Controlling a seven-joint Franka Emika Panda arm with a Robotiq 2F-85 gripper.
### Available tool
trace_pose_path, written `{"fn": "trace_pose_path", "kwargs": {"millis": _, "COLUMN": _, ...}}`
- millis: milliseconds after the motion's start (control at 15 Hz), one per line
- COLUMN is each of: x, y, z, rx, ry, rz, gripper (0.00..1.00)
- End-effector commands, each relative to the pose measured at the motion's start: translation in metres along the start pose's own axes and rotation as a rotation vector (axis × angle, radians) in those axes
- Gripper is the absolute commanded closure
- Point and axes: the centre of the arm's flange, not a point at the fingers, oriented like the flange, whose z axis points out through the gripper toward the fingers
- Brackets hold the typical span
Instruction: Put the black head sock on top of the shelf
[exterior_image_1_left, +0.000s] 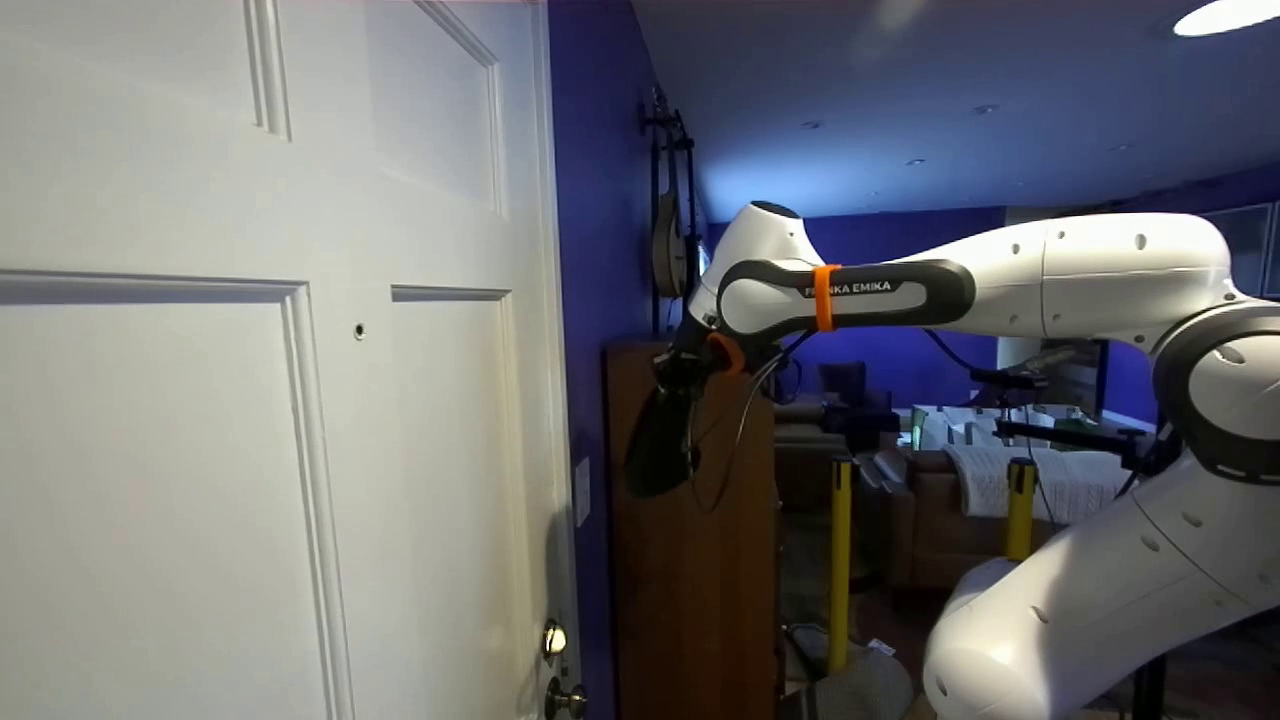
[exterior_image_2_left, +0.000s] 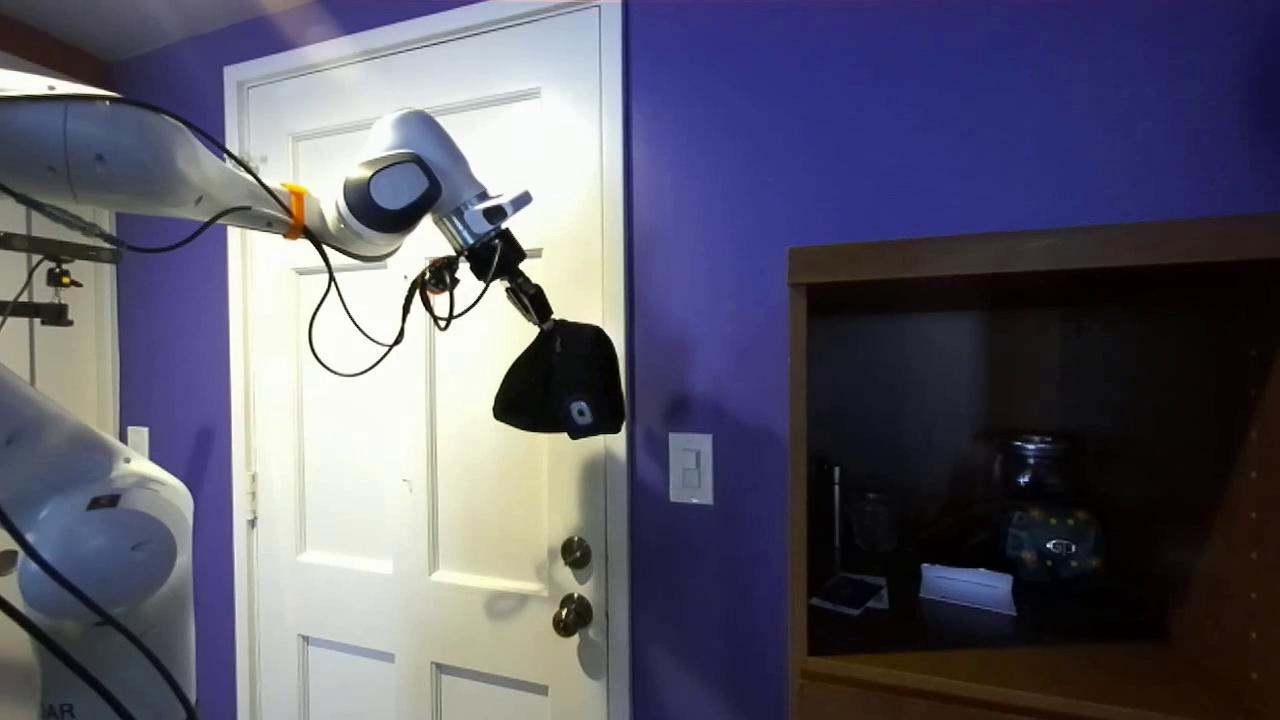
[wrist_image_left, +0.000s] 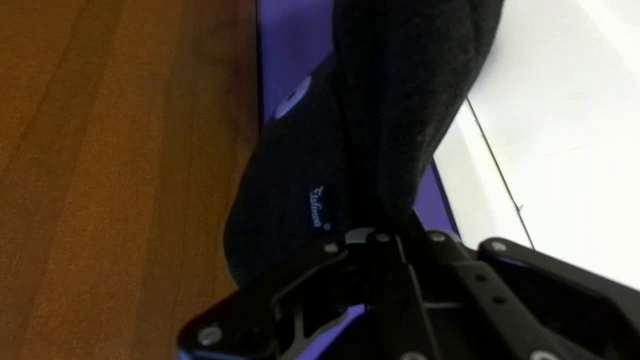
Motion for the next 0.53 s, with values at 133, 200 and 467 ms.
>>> {"fn": "trace_pose_path", "kwargs": {"millis": 133, "x": 0.059, "y": 0.037, "z": -0.004, "rx": -0.052, "ry": 0.069, "rz": 0.148, "gripper": 0.98}}
{"fn": "trace_pose_path", "kwargs": {"millis": 200, "x": 0.075, "y": 0.050, "z": -0.011, "rx": -0.060, "ry": 0.101, "rz": 0.187, "gripper": 0.98}}
{"fn": "trace_pose_path", "kwargs": {"millis": 467, "x": 0.149, "y": 0.106, "z": -0.046, "rx": -0.038, "ry": 0.275, "rz": 0.332, "gripper": 0.98}}
